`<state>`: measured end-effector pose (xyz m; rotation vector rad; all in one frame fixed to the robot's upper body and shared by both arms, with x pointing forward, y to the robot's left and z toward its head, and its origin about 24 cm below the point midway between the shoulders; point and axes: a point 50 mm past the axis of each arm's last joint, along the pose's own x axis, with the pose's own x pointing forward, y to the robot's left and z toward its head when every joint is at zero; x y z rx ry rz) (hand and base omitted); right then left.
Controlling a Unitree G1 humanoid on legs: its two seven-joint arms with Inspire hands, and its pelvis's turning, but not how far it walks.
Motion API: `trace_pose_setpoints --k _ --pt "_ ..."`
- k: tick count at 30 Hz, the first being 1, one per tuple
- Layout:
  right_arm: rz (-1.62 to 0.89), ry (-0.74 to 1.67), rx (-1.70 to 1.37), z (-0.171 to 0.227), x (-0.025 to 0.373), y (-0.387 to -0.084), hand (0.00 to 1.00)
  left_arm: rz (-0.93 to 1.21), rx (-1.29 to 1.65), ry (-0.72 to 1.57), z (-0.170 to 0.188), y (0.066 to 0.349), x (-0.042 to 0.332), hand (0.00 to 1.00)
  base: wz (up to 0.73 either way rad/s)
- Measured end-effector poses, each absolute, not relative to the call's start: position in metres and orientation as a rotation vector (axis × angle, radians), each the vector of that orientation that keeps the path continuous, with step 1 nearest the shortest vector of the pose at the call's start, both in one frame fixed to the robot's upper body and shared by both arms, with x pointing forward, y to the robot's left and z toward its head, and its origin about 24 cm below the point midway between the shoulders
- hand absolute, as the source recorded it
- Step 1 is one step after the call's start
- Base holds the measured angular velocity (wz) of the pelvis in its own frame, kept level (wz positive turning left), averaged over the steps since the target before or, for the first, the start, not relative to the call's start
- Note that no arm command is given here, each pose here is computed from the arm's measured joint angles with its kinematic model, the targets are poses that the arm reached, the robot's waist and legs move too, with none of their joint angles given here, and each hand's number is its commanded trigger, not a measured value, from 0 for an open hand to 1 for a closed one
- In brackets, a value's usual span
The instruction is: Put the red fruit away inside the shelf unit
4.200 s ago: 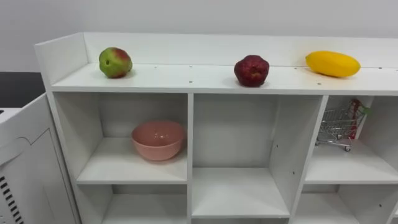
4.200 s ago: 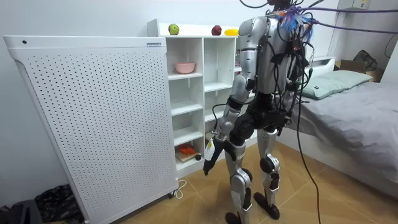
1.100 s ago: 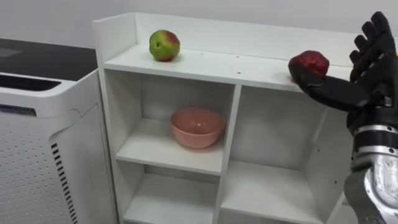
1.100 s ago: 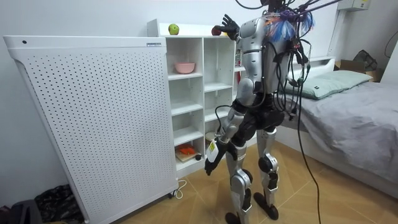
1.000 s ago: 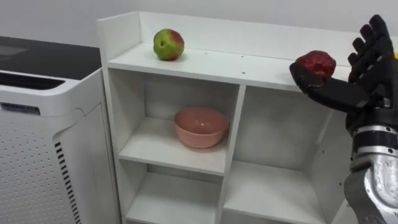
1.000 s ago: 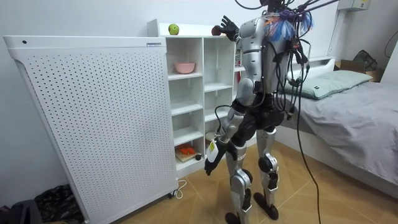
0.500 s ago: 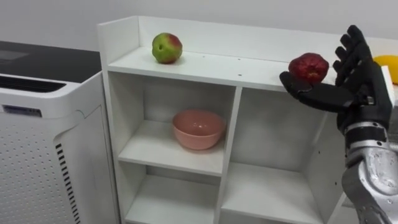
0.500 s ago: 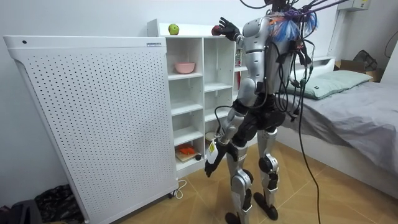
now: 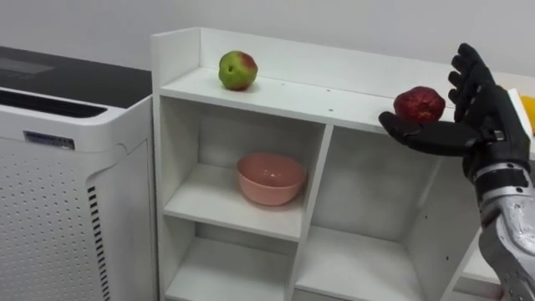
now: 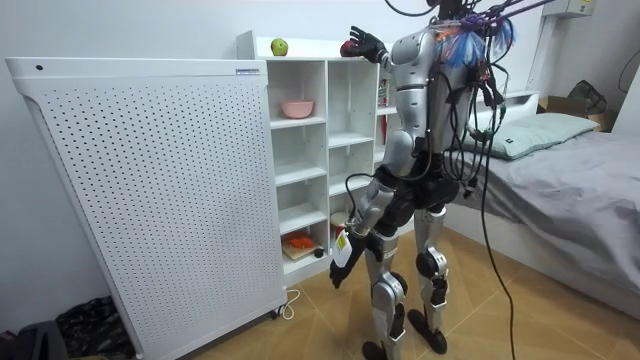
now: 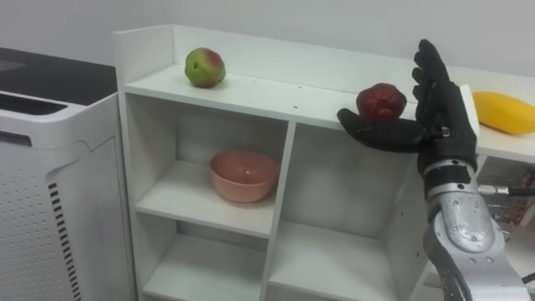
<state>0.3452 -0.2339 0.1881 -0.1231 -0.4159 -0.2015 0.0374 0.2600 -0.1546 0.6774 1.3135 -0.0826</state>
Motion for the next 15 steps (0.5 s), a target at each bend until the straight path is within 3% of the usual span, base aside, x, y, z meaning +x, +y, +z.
trace_pose_setpoints --k 3,4,5,6,15 --pt "-0.197 -0.425 -0.127 0.1901 0.3449 -0.2343 0.73 -0.081 0.678 1.314 -0.1546 0.2601 0.0376 0.00 0.00" --pt "-0.197 -0.426 -0.131 0.1907 0.3448 -0.2353 0.83 -0.081 0.679 1.314 -0.1545 0.2602 0.0378 0.00 0.00" --pt "-0.198 -0.423 -0.135 0.1914 0.3446 -0.2373 0.84 -0.079 0.677 1.314 -0.1545 0.2602 0.0382 0.00 0.00" --pt "-0.196 -0.422 -0.135 0.1917 0.3445 -0.2379 1.00 -0.078 0.676 1.315 -0.1545 0.2603 0.0381 0.00 0.00" --pt "-0.202 -0.389 -0.131 0.1847 0.3465 -0.2420 1.00 -0.070 0.673 1.314 -0.1543 0.2605 0.0415 0.00 0.00"
